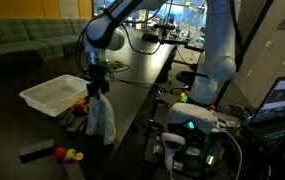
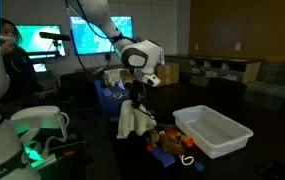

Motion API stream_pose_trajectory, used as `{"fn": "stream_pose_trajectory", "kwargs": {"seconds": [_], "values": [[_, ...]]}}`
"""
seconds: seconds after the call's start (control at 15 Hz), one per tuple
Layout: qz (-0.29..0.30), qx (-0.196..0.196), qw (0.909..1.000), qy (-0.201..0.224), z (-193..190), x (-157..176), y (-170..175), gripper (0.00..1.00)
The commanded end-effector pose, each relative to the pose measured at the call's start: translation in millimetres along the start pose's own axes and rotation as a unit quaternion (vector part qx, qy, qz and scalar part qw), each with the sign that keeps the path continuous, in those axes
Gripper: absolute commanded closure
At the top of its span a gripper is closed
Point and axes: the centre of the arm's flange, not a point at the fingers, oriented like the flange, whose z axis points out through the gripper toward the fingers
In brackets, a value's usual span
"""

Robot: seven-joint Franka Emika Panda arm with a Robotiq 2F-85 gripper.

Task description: Pick up the towel on the right, move the objects in front of the storage container to the left

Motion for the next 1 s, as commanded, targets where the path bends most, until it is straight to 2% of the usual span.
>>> {"fn": "stream_pose_trajectory", "kwargs": {"seconds": [0.0,0.13,0.47,0.73,0.8,0.93], "values": [[0.075,-0.018,0.997,0.012,-49,-28,61,0.96],[0.119,-0.04,0.9918,0.023,-64,-29,86,0.96],[0.226,-0.096,0.9639,0.102,-90,5,141,0.96],[0.279,-0.147,0.932,0.179,-77,49,158,0.96],[0.287,-0.165,0.9237,0.193,-67,63,161,0.96],[0.295,-0.194,0.9128,0.205,-43,89,166,0.96]]}}
